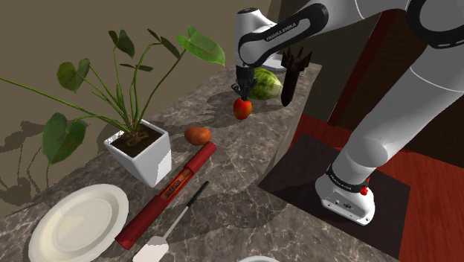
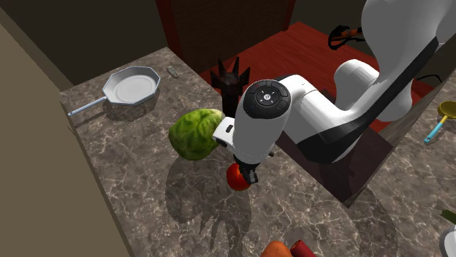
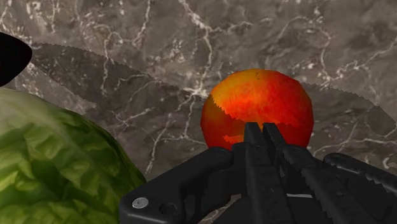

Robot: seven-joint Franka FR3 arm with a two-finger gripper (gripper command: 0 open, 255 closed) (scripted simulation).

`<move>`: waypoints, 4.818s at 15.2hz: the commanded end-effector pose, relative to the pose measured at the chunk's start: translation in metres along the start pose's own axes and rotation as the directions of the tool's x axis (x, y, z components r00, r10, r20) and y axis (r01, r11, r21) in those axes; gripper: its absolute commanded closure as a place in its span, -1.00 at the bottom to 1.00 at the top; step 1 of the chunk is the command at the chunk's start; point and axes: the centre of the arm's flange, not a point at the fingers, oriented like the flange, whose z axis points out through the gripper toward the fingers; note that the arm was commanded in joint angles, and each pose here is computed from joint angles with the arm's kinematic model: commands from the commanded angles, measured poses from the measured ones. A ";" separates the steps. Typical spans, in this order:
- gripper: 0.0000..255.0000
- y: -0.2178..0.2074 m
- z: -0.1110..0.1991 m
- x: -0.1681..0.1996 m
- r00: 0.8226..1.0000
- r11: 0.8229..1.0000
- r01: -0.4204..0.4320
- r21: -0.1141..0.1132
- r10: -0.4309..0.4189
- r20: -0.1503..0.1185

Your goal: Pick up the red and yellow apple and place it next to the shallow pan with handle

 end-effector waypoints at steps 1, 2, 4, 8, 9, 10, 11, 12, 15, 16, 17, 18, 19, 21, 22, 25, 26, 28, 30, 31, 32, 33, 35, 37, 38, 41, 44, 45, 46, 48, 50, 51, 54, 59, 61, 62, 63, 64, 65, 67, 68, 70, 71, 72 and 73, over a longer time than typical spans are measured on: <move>1.00 0.000 0.000 0.000 1.000 1.000 0.000 0.000 0.000 0.000; 1.00 0.000 0.000 0.000 1.000 1.000 0.000 0.000 0.000 0.000; 1.00 0.001 -0.011 0.000 1.000 1.000 0.000 0.000 0.000 0.000; 1.00 0.002 -0.032 0.001 1.000 1.000 0.000 0.000 0.000 0.000; 1.00 0.003 -0.037 0.001 1.000 1.000 0.000 0.000 0.000 0.000; 1.00 0.003 -0.042 0.001 1.000 1.000 0.000 0.000 0.000 0.000; 1.00 0.003 -0.047 0.001 1.000 1.000 0.000 0.000 0.000 0.000; 1.00 0.004 -0.053 0.001 1.000 1.000 0.000 0.000 0.000 0.000; 1.00 0.005 -0.068 0.001 1.000 1.000 0.000 0.000 0.000 0.000; 1.00 0.005 -0.074 0.001 1.000 1.000 0.000 0.000 0.000 0.000; 1.00 0.005 -0.079 0.001 1.000 1.000 0.000 0.000 0.000 0.000; 1.00 0.006 -0.084 0.001 1.000 1.000 0.000 0.000 0.000 0.000; 1.00 0.006 -0.090 0.002 1.000 1.000 0.000 0.000 0.000 0.000; 1.00 0.007 -0.100 0.002 1.000 1.000 0.000 0.000 0.000 0.000; 1.00 0.007 -0.105 0.002 1.000 1.000 0.000 0.000 0.000 0.000; 1.00 0.008 -0.121 0.002 1.000 1.000 0.000 0.000 0.000 0.000; 1.00 0.009 -0.126 0.002 1.000 1.000 0.000 0.000 0.000 0.000; 1.00 0.009 -0.137 0.002 1.000 1.000 0.000 0.000 0.000 0.000; 1.00 0.010 -0.147 0.003 1.000 1.000 0.000 0.000 0.000 0.000; 1.00 0.010 -0.153 0.003 1.000 1.000 0.000 0.000 0.000 0.000; 1.00 0.011 -0.158 0.003 1.000 1.000 0.000 0.000 0.000 0.000; 1.00 0.011 -0.163 0.003 1.000 1.000 0.000 0.000 0.000 0.000; 1.00 0.012 -0.174 0.003 1.000 1.000 0.000 0.000 0.000 0.000; 1.00 0.013 -0.184 0.003 1.000 1.000 0.000 0.000 0.000 0.000; 1.00 0.013 -0.188 0.003 1.000 1.000 0.000 0.000 0.000 0.000; 1.00 0.051 -0.185 0.014 1.000 1.000 0.000 0.000 0.000 0.000; 1.00 0.089 -0.183 0.024 1.000 1.000 0.000 0.000 0.000 0.000; 1.00 0.102 -0.182 0.028 1.000 1.000 0.000 0.000 0.000 0.000; 1.00 0.114 -0.181 0.031 1.000 1.000 0.000 0.000 0.000 0.000; 1.00 0.140 -0.179 0.038 1.000 1.000 0.000 0.000 0.000 0.000; 1.00 0.165 -0.177 0.045 1.000 1.000 0.000 0.000 0.000 0.000; 1.00 0.178 -0.177 0.048 1.000 1.000 0.000 0.000 0.000 0.000; 1.00 0.216 -0.174 0.059 1.000 1.000 0.000 0.000 0.000 0.000; 1.00 0.280 -0.170 0.076 1.000 1.000 0.000 0.000 0.000 0.000; 1.00 0.305 -0.168 0.083 1.000 1.000 0.000 0.000 0.000 0.000; 1.00 0.318 -0.167 0.087 1.000 1.000 0.000 0.000 0.000 0.000; 1.00 0.330 -0.166 0.090 1.000 1.000 0.000 0.000 0.000 0.000; 1.00 0.343 -0.165 0.093 1.000 1.000 0.000 0.000 0.000 0.000; 1.00 0.356 -0.164 0.097 1.000 1.000 0.000 0.000 0.000 0.000; 1.00 0.381 -0.163 0.104 1.000 1.000 0.000 0.000 0.000 0.000; 1.00 0.394 -0.162 0.107 1.000 1.000 0.000 0.000 0.000 0.000; 1.00 0.419 -0.160 0.114 1.000 1.000 0.000 0.000 0.000 0.000; 1.00 0.432 -0.159 0.118 1.000 1.000 0.000 0.000 0.000 0.000; 1.00 0.445 -0.158 0.121 1.000 1.000 0.000 0.000 0.000 0.000; 1.00 0.458 -0.157 0.125 1.000 1.000 0.000 0.000 0.000 0.000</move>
